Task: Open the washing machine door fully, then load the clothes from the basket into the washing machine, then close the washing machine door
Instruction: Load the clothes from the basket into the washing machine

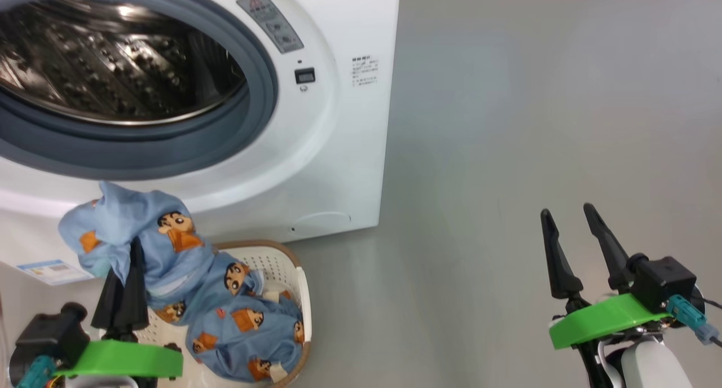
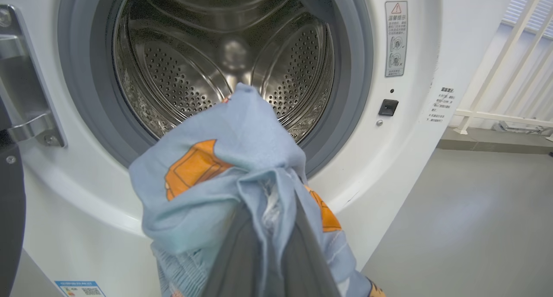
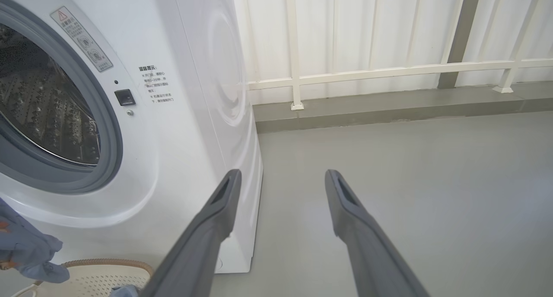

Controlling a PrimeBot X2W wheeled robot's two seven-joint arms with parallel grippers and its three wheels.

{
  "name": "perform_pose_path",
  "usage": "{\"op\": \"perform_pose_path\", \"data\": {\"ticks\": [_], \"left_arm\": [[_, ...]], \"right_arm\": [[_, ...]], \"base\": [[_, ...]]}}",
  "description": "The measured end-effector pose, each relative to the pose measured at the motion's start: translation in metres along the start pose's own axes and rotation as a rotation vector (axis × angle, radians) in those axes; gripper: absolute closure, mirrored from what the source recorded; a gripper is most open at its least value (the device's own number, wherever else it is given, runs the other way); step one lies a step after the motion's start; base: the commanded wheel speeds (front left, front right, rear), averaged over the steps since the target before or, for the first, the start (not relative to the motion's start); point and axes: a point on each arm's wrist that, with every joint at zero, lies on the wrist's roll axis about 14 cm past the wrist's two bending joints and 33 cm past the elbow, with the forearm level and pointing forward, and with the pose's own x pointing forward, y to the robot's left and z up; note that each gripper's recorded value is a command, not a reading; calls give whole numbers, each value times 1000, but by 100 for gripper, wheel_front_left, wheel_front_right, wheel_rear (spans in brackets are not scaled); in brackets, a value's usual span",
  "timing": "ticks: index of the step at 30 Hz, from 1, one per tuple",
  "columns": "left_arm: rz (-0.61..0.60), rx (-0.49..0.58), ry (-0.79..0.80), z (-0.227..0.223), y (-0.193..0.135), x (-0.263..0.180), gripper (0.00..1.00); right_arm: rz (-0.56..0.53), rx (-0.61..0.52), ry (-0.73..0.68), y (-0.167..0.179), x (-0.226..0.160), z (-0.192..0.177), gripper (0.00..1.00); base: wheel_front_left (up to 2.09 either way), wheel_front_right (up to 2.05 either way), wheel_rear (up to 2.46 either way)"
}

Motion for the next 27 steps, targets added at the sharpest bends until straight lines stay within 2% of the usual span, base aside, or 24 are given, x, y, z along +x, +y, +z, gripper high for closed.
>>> {"op": "perform_pose_path", "data": {"ticks": [11, 27], "left_arm": [[-11, 97, -53, 23, -2, -31, 100], [26, 104, -70, 29, 4, -47, 100]], "right_arm": [[1, 3, -47, 1, -13, 20, 0], [1, 5, -44, 1, -23, 20, 0]], "base": [[0, 0, 0], [0, 0, 0]]}}
